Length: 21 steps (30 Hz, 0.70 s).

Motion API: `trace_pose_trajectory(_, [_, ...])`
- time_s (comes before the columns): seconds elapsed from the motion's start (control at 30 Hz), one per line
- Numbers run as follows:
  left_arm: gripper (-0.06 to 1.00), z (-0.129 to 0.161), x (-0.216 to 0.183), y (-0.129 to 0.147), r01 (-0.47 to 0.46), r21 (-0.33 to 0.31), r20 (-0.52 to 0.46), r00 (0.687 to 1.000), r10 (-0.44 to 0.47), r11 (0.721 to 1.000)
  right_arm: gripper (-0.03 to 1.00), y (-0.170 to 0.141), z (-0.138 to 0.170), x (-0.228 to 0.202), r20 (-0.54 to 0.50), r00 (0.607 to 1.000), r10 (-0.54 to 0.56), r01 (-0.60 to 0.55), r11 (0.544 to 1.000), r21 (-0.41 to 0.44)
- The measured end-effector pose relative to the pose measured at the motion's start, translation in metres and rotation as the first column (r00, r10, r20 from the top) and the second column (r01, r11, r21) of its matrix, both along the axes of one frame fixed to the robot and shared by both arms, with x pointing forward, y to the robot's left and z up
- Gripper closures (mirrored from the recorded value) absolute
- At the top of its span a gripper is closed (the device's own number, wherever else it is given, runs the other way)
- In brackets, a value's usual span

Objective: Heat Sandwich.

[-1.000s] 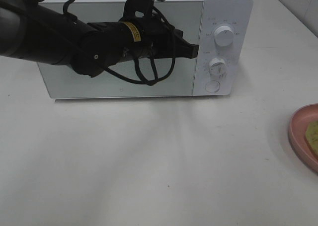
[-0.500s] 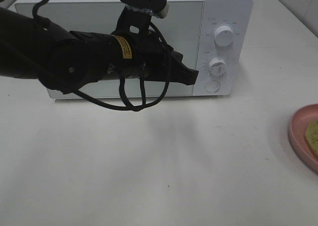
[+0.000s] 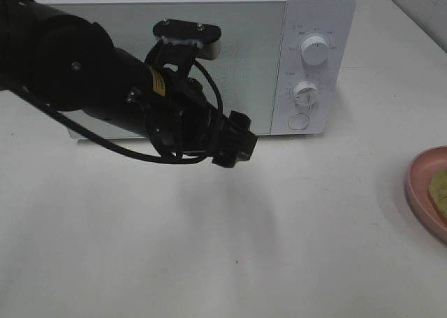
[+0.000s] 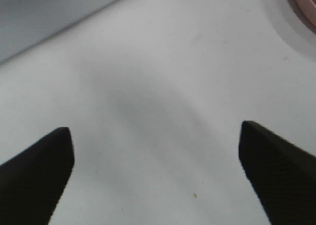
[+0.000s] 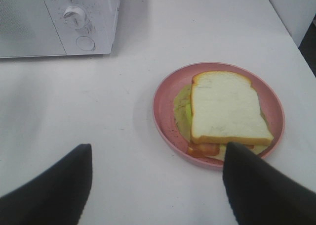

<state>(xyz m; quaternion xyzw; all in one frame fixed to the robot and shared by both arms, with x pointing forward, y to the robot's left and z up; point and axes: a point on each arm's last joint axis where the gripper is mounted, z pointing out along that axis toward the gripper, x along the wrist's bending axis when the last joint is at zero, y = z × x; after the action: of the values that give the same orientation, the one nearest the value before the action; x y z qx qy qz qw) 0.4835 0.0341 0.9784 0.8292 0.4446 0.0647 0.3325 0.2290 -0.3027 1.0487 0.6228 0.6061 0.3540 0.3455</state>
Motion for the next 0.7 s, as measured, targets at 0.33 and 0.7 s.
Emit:
trace_pose_trajectory(0.33, [-0.05, 0.003, -0.020, 0.013, 0.028, 0.112, -0.181, 0.983, -0.008, 0.993, 0.26, 0.000, 0.000, 0.000, 0.000, 1.000, 0.000, 0.000, 1.000, 0.000])
trace_pose_trajectory(0.7, [-0.05, 0.027, -0.040, 0.041, 0.089, 0.240, -0.293, 0.956, -0.015, 0.967, 0.26, 0.000, 0.000, 0.000, 0.000, 1.000, 0.000, 0.000, 1.000, 0.000])
